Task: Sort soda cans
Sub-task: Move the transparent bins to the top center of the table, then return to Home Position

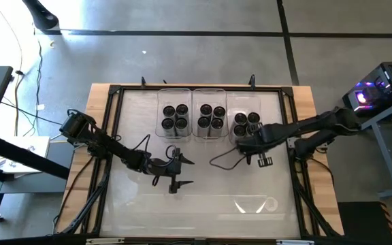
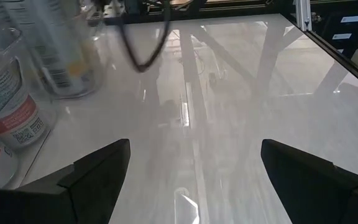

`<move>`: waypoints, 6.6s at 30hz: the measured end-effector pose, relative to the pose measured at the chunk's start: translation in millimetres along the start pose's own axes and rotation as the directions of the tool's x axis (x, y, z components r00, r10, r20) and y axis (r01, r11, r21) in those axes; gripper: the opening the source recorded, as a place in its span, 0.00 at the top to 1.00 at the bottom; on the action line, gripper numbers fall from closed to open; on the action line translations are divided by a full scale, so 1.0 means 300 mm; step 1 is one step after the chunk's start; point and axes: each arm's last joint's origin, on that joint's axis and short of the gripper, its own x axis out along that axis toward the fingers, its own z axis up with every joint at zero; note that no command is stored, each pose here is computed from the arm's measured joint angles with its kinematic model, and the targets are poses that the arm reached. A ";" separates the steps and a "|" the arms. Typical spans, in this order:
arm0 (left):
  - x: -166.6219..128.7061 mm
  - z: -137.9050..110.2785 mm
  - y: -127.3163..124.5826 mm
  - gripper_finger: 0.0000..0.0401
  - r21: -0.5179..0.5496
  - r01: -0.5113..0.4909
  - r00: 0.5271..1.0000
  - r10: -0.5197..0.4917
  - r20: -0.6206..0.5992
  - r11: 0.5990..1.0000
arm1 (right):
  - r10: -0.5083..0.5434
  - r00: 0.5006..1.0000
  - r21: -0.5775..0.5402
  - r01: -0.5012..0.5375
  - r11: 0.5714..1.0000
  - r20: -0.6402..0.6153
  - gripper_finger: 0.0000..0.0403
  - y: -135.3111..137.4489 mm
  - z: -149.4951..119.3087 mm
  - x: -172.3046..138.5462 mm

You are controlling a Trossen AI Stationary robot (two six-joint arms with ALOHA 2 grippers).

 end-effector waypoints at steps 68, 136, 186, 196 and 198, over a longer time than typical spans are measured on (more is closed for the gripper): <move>-0.512 0.332 0.384 0.52 -0.174 -0.204 0.931 0.246 0.271 0.963 | -0.064 0.020 0.066 -0.413 0.908 0.998 0.69 0.206 -0.168 -0.083; -0.631 -0.177 0.331 1.00 -0.232 0.054 0.928 0.037 0.371 0.971 | -0.155 0.031 0.152 -0.443 0.883 0.987 1.00 0.067 -0.370 0.228; -0.637 -0.173 0.331 1.00 -0.234 0.048 0.920 0.048 0.390 0.971 | -0.133 -0.092 0.080 -0.433 0.898 0.987 1.00 0.080 -0.392 0.196; -0.637 -0.173 0.331 1.00 -0.234 0.048 0.920 0.049 0.389 0.971 | -0.132 -0.093 0.080 -0.433 0.898 0.987 1.00 0.080 -0.392 0.196; -0.637 -0.173 0.331 1.00 -0.234 0.048 0.920 0.049 0.389 0.971 | -0.132 -0.093 0.080 -0.433 0.898 0.987 1.00 0.080 -0.392 0.196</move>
